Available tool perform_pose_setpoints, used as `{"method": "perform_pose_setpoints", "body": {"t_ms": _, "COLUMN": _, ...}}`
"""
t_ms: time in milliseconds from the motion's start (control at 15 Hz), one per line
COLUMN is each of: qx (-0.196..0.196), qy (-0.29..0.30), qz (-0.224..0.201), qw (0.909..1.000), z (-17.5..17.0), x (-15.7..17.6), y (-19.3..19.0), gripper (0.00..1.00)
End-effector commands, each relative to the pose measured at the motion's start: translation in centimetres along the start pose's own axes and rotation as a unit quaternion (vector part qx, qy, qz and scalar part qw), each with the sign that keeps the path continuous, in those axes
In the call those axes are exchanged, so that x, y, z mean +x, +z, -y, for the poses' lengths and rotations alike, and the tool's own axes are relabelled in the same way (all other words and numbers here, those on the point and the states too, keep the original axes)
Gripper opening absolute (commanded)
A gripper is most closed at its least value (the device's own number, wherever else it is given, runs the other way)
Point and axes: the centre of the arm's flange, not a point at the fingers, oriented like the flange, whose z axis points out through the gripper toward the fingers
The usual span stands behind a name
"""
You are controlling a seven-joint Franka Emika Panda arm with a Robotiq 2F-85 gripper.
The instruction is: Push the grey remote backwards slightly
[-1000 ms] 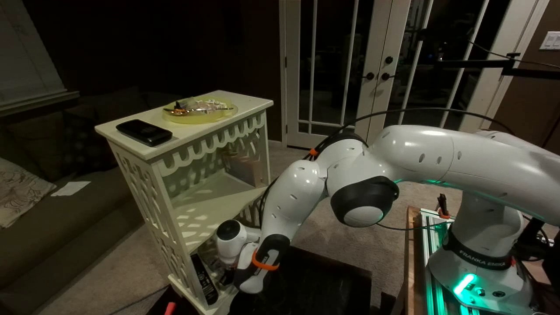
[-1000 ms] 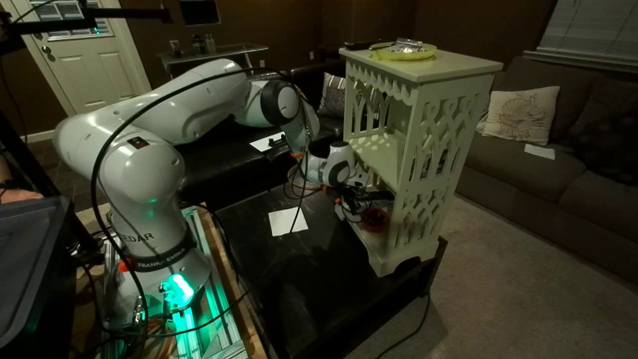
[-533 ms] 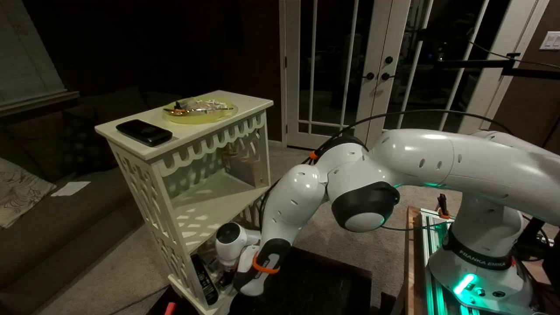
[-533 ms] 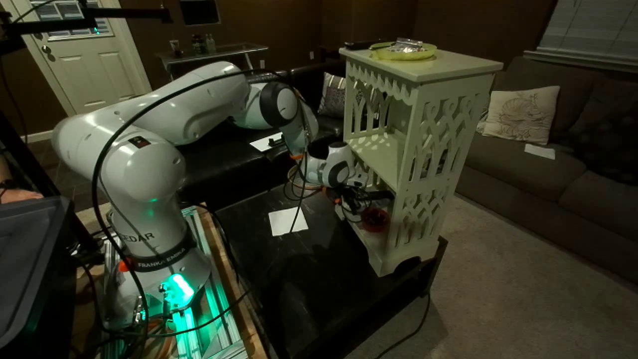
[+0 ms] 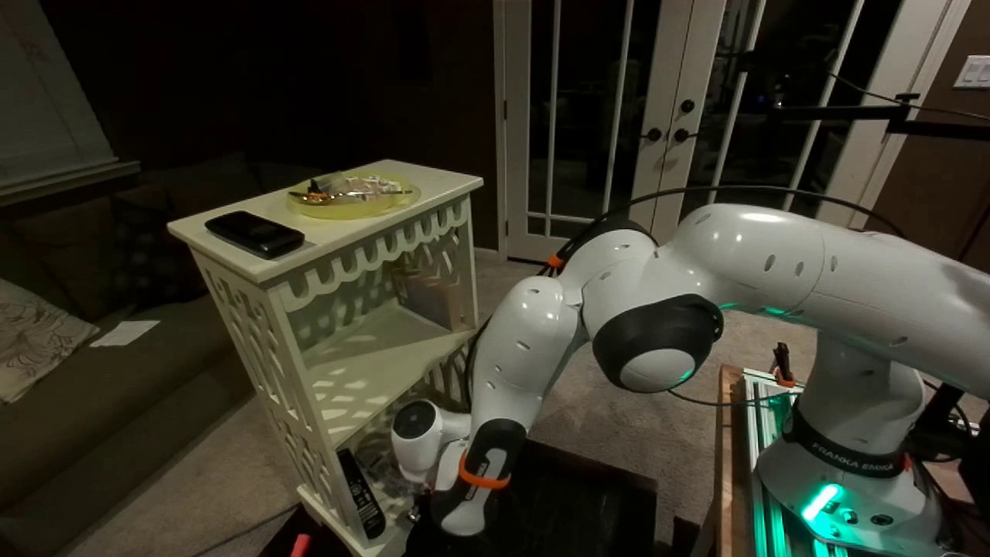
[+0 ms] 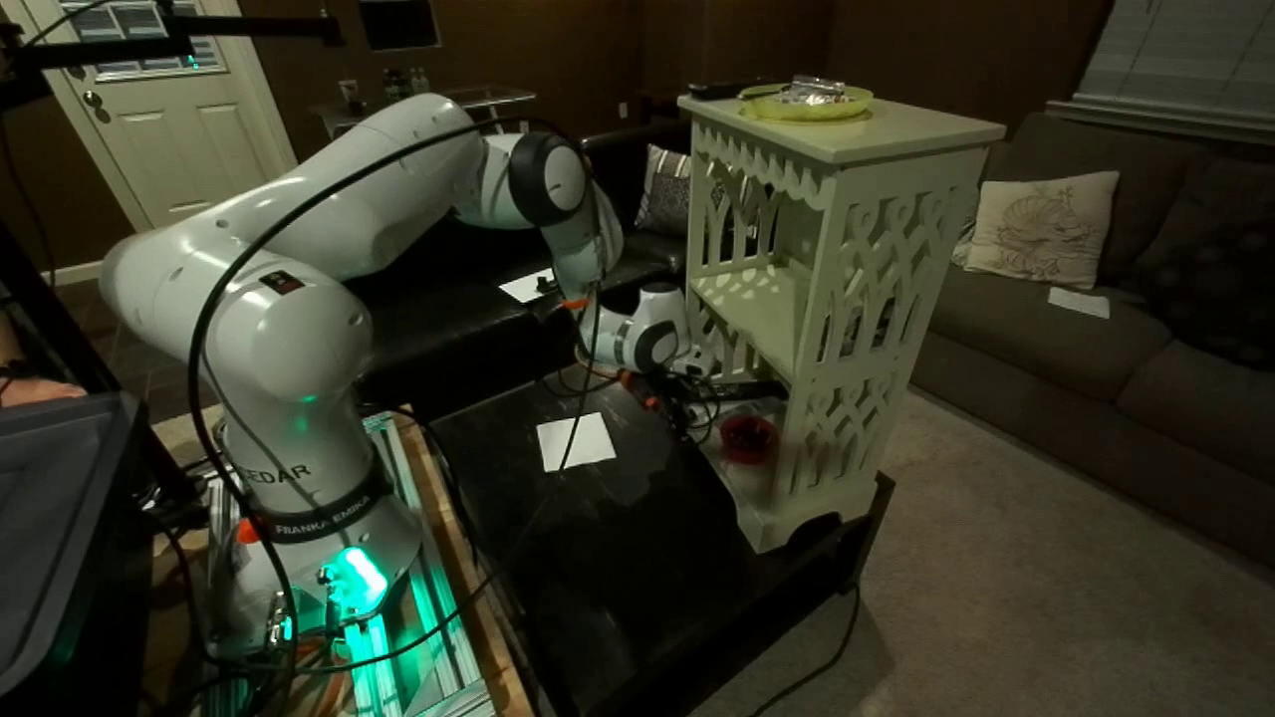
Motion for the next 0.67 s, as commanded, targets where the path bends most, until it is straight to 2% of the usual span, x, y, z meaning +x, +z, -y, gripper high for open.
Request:
{"method": "perform_pose_setpoints", "body": {"t_ms": 0, "qx": 0.000, "qy": -0.010, "qz": 0.025, "qw": 0.9996, "z": -1.6, "x": -5.8, "y": -4.1, "gripper": 0.00}}
{"method": "perform_pose_setpoints", "body": {"t_ms": 67, "qx": 0.005, "qy": -0.014, "qz": 0.027, "qw": 0.9995, "z": -1.7, "x": -7.1, "y": -4.7, "gripper": 0.03}}
{"method": "perform_pose_setpoints", "body": {"t_ms": 133, "qx": 0.006, "qy": -0.016, "qz": 0.025, "qw": 0.9995, "z": -1.8, "x": -8.2, "y": -5.3, "gripper": 0.28}}
{"method": "perform_pose_setpoints", "body": {"t_ms": 267, "qx": 0.014, "qy": -0.014, "qz": 0.009, "qw": 0.9998, "z": -2.3, "x": -10.3, "y": -6.6, "gripper": 0.31}}
{"method": "perform_pose_setpoints", "body": {"t_ms": 400, "qx": 0.037, "qy": -0.012, "qz": -0.010, "qw": 0.9992, "z": -3.0, "x": -12.5, "y": -7.9, "gripper": 0.44}}
{"method": "perform_pose_setpoints", "body": {"t_ms": 600, "qx": 0.078, "qy": 0.020, "qz": -0.045, "qw": 0.9957, "z": -4.5, "x": -15.5, "y": -9.8, "gripper": 0.64}}
